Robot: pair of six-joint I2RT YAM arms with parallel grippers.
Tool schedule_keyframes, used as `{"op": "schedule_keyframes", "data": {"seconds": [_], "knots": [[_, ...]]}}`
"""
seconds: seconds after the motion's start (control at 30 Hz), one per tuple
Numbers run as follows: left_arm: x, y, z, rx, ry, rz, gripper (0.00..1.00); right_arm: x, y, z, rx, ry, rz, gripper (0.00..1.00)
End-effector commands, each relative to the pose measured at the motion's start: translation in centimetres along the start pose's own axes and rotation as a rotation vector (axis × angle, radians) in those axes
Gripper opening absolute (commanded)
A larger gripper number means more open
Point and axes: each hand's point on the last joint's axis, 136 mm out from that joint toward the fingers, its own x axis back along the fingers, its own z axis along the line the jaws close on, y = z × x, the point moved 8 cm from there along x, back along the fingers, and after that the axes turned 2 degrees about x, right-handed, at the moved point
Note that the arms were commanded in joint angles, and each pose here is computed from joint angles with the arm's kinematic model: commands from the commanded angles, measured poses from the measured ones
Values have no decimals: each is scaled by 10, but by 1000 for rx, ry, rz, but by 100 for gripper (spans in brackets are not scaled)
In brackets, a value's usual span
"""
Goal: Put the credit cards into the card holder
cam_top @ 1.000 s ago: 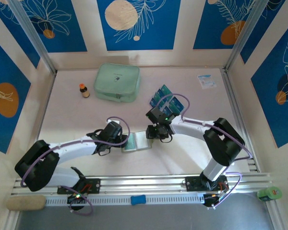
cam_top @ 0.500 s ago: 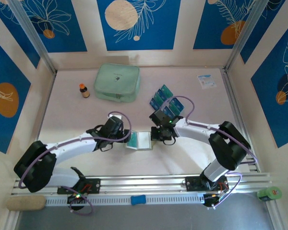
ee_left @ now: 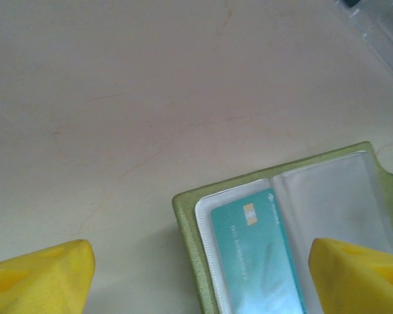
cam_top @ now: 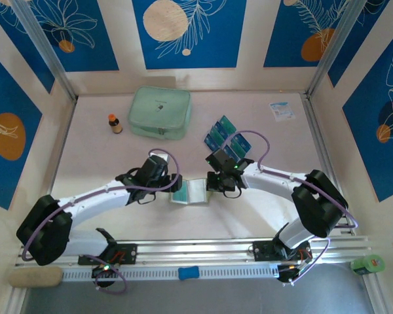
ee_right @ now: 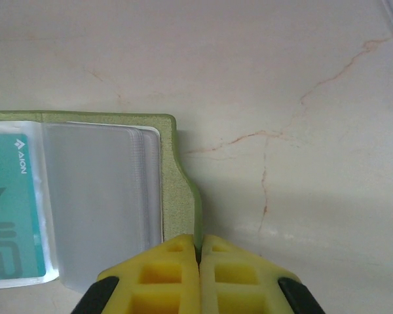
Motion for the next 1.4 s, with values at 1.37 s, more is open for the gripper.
{"op": "schedule_keyframes", "data": {"seconds": [1.37], "knots": [[-20,-30,-17,50,-157,30,84,-12,-9,-11,-105,100,16,13]]}}
